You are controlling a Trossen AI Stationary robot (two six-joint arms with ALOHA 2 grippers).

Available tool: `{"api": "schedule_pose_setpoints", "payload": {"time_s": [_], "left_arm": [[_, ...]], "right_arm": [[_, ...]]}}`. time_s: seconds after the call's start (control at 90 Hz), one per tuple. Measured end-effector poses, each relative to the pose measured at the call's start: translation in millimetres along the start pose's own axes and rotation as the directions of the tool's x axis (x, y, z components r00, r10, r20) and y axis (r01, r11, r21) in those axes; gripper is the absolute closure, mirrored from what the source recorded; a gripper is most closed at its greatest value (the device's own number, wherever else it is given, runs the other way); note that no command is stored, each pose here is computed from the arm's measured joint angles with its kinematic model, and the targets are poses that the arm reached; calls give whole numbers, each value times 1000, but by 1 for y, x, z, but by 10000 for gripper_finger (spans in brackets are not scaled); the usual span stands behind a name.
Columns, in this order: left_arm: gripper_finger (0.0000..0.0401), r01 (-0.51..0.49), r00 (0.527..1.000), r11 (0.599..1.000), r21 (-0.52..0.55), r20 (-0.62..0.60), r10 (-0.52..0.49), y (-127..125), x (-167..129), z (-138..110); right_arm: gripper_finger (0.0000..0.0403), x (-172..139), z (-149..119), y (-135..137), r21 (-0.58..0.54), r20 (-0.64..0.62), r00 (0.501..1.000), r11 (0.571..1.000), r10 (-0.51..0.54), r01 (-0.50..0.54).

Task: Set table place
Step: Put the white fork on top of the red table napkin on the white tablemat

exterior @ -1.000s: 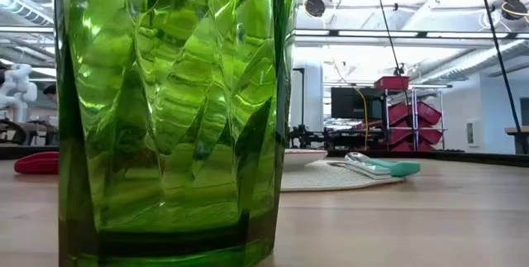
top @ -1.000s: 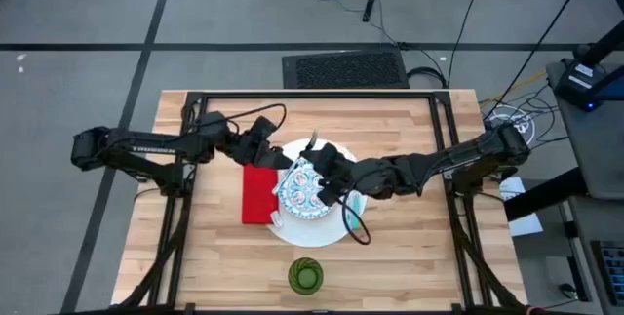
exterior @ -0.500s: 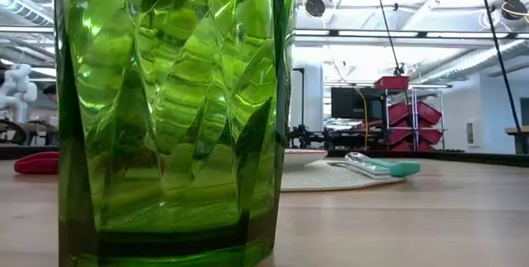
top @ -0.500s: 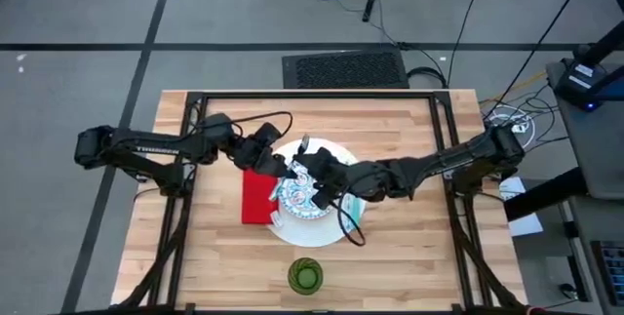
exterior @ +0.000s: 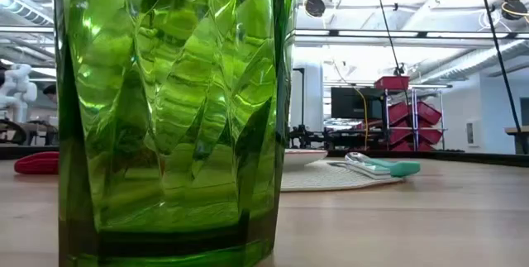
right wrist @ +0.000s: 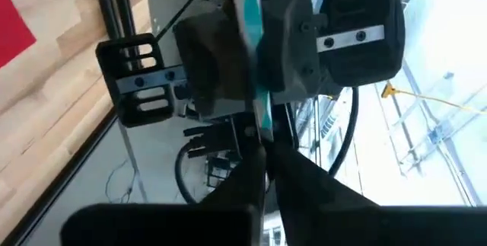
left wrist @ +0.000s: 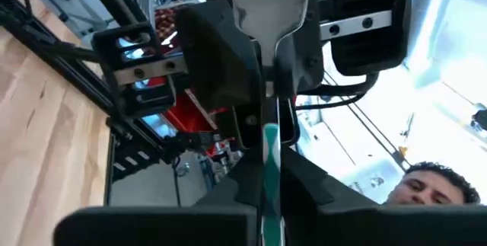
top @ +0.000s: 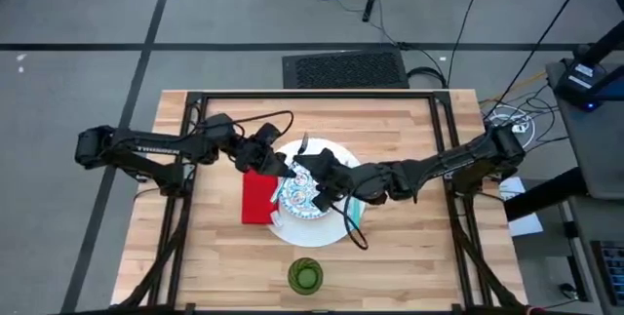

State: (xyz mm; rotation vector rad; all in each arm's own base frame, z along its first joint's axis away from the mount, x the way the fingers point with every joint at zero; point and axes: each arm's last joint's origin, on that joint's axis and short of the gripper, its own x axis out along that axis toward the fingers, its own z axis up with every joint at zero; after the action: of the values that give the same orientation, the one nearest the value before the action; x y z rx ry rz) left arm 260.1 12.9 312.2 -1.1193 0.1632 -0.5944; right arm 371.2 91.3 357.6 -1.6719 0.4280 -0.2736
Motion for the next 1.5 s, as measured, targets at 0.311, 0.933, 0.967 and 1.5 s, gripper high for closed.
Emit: {"api": "schedule_pose_setpoints", "payload": {"time_s": [0.311, 0.933, 0.967, 1.5], "left_arm": [[390, -9, 999, 999, 36, 45, 7, 0, -2, 4], [398, -348, 908, 922, 172, 305, 286, 2, -36, 19], [398, -408, 883, 899, 161, 321, 343, 2, -40, 16], [400, -922, 231, 300, -246, 273, 934, -27, -76, -22]], "right_arm": [[311, -6, 3, -2, 235, -60, 998, 972, -2, 16], [265, -31, -7, -12, 605, -513, 858, 723, 33, 334], [266, -32, -8, -13, 632, -521, 853, 687, 34, 359], [266, -48, -19, -10, 787, -503, 860, 454, 79, 419]]}}
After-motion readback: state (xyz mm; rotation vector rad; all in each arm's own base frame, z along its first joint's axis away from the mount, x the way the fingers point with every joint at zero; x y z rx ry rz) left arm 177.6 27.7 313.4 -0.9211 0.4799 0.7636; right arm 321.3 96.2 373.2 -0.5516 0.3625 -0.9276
